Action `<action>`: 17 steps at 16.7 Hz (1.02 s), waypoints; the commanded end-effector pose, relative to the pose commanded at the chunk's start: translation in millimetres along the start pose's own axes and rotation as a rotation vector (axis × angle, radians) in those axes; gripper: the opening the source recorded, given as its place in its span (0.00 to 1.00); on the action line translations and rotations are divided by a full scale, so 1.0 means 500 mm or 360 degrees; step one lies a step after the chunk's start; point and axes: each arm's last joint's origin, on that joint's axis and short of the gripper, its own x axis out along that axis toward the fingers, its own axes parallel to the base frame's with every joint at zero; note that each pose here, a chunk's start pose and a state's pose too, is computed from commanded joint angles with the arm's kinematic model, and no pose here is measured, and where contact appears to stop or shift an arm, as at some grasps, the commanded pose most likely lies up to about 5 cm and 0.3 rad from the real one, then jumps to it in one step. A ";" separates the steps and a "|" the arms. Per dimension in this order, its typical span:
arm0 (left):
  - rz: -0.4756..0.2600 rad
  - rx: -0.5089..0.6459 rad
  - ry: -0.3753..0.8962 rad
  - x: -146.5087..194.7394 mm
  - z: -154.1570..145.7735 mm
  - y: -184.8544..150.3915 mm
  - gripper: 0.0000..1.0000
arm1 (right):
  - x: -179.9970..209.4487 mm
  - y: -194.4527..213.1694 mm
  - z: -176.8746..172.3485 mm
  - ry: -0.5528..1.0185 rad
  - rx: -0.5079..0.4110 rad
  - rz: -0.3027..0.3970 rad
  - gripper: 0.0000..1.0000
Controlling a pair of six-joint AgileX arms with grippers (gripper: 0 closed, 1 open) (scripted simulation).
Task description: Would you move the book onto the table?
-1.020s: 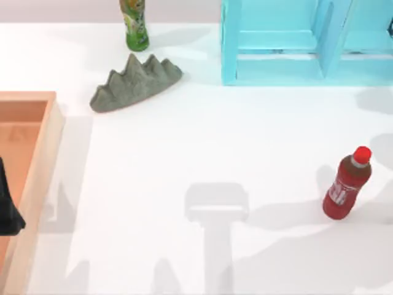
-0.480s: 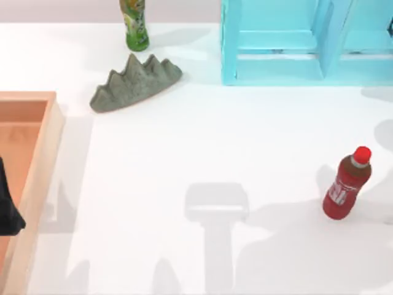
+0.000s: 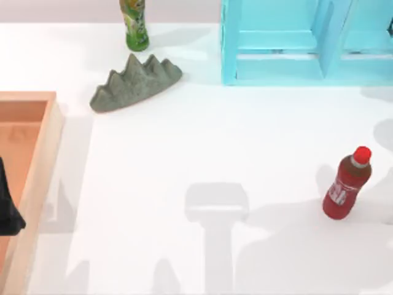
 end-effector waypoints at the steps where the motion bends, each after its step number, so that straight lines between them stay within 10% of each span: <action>1: 0.0000 0.0000 0.0000 0.000 0.000 0.000 1.00 | 0.000 0.000 0.000 0.0000 0.0000 0.0000 0.32; 6: 0.0000 0.0000 0.0000 0.000 0.000 0.000 1.00 | 0.000 0.000 0.000 0.0000 0.0000 0.0000 0.00; 17: 0.0000 0.0000 0.0000 0.000 0.000 0.000 1.00 | -0.013 -0.008 0.016 0.0020 0.0003 -0.0017 0.00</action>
